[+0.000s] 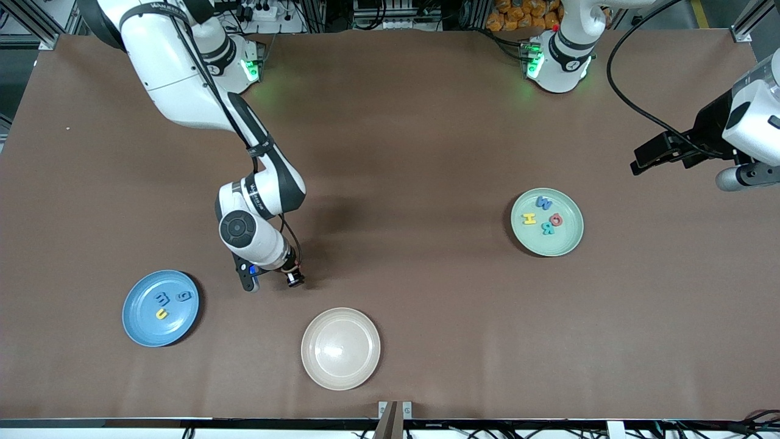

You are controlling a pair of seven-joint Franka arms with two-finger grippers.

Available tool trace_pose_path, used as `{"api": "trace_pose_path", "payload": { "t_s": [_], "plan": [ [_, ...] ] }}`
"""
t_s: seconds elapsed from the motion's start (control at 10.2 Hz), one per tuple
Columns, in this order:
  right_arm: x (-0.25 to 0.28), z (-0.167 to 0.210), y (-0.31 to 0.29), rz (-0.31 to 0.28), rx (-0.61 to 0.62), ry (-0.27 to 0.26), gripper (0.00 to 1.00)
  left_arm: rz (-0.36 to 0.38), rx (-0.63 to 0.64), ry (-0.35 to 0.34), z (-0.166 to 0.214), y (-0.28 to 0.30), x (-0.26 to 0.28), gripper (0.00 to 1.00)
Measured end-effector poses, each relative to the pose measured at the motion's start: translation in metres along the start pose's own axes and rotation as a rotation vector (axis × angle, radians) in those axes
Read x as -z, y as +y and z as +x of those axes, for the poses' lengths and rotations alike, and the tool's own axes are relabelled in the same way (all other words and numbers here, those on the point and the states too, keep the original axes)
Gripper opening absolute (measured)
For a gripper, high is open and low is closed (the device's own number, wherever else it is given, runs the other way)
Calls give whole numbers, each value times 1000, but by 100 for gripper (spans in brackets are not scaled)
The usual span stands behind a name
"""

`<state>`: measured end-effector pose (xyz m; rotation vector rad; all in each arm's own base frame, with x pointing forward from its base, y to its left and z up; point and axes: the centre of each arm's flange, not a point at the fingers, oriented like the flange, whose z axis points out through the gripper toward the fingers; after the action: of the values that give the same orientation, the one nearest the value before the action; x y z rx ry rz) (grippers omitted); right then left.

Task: Sort upper and lower case letters into plates
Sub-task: 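Grasp the pink w with the right gripper and carry it to the blue plate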

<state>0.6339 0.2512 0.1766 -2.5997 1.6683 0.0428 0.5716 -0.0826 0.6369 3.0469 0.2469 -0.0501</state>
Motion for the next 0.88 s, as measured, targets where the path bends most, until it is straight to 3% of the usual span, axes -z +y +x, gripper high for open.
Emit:
{"api": "trace_pose_path", "payload": {
  "t_s": [0.1,0.2,0.49,0.59,0.88],
  "plan": [
    [2,0,0,0,0,0,35,0,0,0,0,0,0,100],
    [2,0,0,-2,0,0,27,0,0,0,0,0,0,100],
    [18,19,-10,42,28,21,28,0,-2,0,0,1,0,100],
    [38,43,-17,62,67,35,28,0,-2,0,0,1,0,100],
    [127,176,-14,64,267,63,27,0,-2,1,0,1,0,100]
  ]
}}
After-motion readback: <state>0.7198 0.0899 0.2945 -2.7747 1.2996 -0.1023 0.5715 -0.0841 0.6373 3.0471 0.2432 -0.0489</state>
